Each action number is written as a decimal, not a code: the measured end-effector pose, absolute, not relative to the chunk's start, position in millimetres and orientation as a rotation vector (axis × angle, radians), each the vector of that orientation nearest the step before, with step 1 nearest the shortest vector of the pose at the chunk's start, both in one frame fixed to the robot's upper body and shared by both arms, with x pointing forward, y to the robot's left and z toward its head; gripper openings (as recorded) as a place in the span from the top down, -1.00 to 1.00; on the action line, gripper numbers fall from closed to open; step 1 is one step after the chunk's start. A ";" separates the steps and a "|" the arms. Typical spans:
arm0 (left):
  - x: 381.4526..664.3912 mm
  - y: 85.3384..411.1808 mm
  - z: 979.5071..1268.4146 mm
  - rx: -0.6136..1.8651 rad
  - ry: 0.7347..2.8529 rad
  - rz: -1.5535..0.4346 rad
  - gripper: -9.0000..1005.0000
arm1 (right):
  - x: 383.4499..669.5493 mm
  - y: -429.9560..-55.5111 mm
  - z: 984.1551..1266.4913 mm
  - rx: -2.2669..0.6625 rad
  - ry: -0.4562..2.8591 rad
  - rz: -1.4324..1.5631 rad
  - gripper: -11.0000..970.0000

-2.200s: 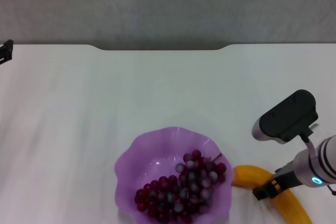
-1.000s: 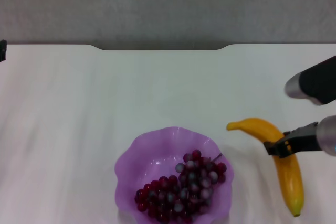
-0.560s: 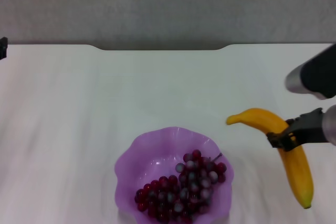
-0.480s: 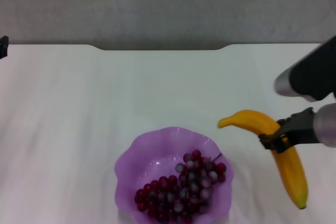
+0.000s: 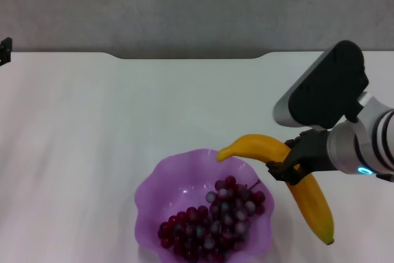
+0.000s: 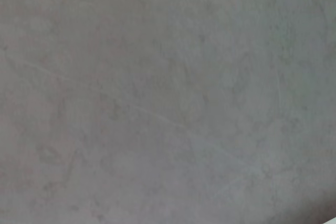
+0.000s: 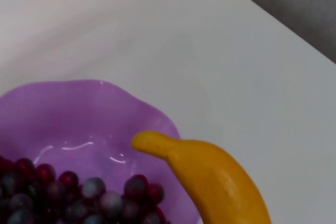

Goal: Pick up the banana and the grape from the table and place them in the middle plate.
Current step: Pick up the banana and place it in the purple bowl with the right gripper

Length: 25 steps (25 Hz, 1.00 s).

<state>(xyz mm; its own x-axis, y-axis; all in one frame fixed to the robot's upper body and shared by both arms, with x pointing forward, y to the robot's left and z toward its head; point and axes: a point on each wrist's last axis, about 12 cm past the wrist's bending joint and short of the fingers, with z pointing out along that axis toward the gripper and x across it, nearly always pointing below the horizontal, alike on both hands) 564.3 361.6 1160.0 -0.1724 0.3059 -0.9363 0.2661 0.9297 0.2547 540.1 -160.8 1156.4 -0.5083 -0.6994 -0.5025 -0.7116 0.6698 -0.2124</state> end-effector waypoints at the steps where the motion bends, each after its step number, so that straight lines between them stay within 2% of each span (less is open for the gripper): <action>1: 564.3 361.6 1160.0 0.430 1.763 0.037 -0.71 | 539.4 -158.7 1157.3 -1.096 2.316 0.031 -0.06; 10: 563.1 362.3 1159.1 0.428 1.766 0.036 -0.71 | 533.3 -148.4 1166.9 -1.136 2.270 0.055 -0.07; 25: 561.3 363.1 1160.0 0.425 1.763 0.039 -0.71 | 522.4 -131.0 1165.5 -1.269 2.208 0.057 -0.07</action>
<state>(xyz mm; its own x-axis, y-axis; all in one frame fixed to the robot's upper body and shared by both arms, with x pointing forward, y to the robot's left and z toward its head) 561.3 363.1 1160.0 -0.1728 0.3036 -0.9370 0.2620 0.9312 0.2534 522.4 -131.0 1165.5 -0.3748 -0.7770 -0.5057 -0.8021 0.5453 -0.2435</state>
